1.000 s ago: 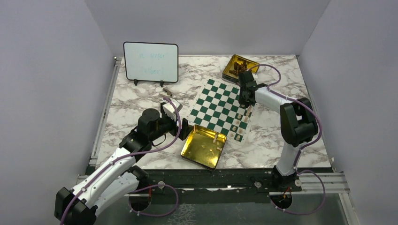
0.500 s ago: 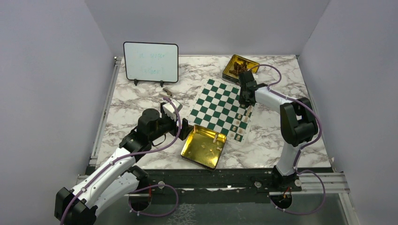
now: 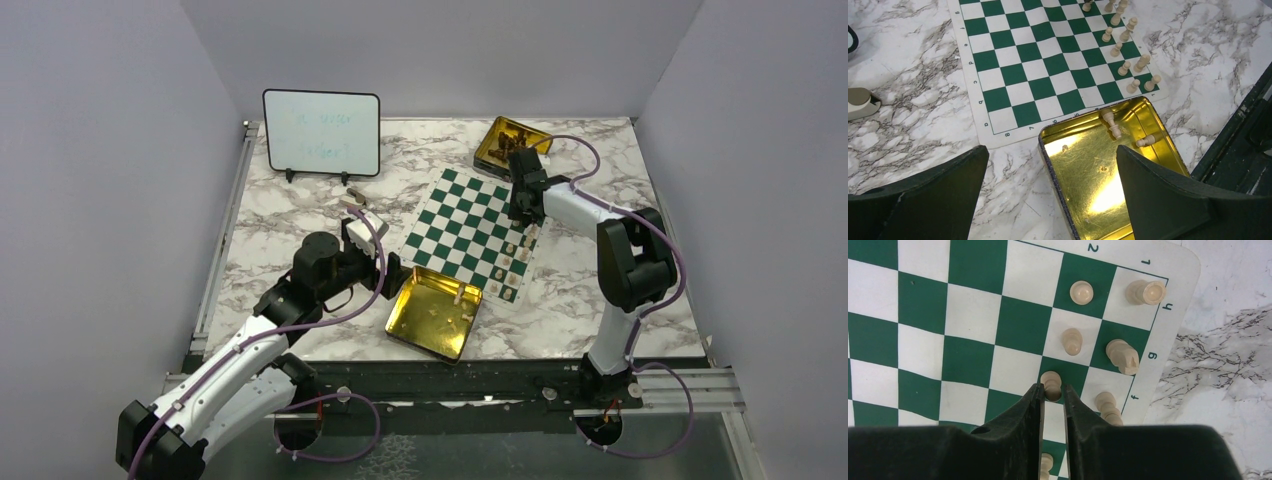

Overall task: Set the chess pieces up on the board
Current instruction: Place the chess piece on the chessboard.

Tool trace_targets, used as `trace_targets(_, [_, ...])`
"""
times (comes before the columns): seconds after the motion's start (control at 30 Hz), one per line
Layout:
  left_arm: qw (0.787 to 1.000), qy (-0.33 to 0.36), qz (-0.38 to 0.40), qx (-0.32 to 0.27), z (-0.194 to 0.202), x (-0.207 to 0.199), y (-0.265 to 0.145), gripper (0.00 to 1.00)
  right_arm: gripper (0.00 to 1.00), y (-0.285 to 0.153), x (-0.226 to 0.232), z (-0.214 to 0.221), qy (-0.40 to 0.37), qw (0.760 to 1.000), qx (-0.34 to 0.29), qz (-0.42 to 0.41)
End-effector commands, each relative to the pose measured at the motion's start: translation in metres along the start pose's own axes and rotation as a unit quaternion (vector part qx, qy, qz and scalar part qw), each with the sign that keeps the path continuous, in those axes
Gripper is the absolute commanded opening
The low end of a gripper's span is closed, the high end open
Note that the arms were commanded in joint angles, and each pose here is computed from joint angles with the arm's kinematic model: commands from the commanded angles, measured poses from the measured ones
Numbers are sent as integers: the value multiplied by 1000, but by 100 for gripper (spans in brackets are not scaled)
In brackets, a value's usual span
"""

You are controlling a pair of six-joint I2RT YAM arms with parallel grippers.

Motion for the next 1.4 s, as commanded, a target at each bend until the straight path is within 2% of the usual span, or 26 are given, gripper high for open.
trace_targets(0.0, [1000,9,-15,-10,-4,4,-3,99,25,-9,3,-11,10,1000,-1,-2])
trace_targets(0.93, [1000,10,-15,-11,-5,4,-3,99,25,4,7,-1,-2,1000,22,-6])
trace_targets(1.2, [1000,10,-14,-10,-4,4,-3,99,15,-2,5,-4,-9,1000,22,-1])
trace_targets(1.37, [1000,9,-13,-11,-4,4,-3,99,14,-9,2,-6,-14,1000,23,6])
Point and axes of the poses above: each gripper's point midway between its finger pads, its own y axis out along the fingers, its own x axis along the line the jaws close on, z = x × y, the point moved 2 cm from there along -y, back along the fingers, and after that the axes turned 11 degrees about y, right-handed, at the moved point
